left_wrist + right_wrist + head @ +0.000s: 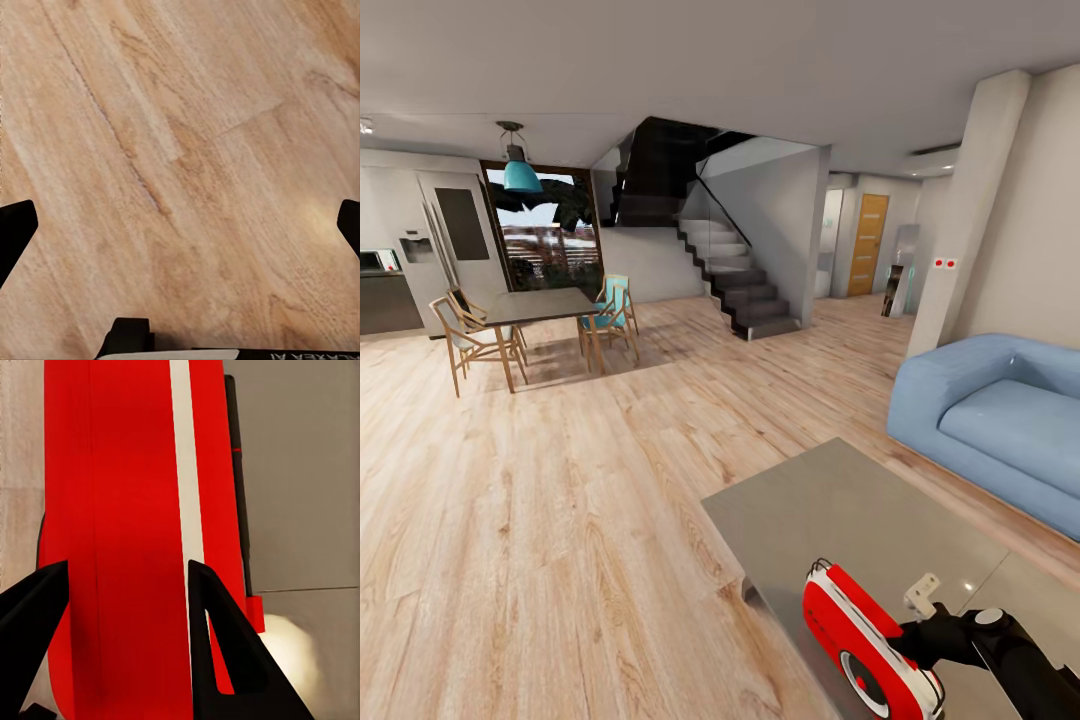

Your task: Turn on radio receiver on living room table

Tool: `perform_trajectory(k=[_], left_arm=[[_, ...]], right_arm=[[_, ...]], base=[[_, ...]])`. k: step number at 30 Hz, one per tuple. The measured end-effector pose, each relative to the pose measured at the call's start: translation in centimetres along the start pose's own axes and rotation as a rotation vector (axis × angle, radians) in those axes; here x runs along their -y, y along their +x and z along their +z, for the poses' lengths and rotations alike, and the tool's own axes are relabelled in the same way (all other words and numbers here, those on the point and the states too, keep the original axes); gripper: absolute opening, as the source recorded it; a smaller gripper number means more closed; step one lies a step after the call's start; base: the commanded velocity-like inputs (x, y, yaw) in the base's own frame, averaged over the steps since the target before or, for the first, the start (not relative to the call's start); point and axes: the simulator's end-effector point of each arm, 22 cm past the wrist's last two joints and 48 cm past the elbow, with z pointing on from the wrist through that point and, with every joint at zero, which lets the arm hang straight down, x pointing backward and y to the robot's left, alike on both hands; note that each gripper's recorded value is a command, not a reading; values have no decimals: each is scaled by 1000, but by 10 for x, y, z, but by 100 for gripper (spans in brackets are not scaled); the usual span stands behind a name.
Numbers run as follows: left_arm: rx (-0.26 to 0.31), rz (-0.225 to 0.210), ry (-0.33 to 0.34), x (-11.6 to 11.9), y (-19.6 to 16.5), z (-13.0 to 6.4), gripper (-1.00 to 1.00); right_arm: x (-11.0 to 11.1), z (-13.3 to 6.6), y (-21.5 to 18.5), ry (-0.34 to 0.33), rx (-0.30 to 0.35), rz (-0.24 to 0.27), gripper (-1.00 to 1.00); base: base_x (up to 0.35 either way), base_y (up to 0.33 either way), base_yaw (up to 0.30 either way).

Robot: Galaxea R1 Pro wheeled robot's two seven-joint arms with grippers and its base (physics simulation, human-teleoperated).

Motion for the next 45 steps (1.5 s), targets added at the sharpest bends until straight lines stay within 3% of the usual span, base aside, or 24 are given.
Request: perform_trajectory(k=[35,45], left_arm=[[-3,2,-5,-1,-28,-47,100],[-4,2,-6,-1,-35,-59,100]], right_arm=[[2,-46,-30,-6,2,3,-100],[0,-63,-58,-10,44,-14,-100]], base=[[0,0,0],[0,0,0]])
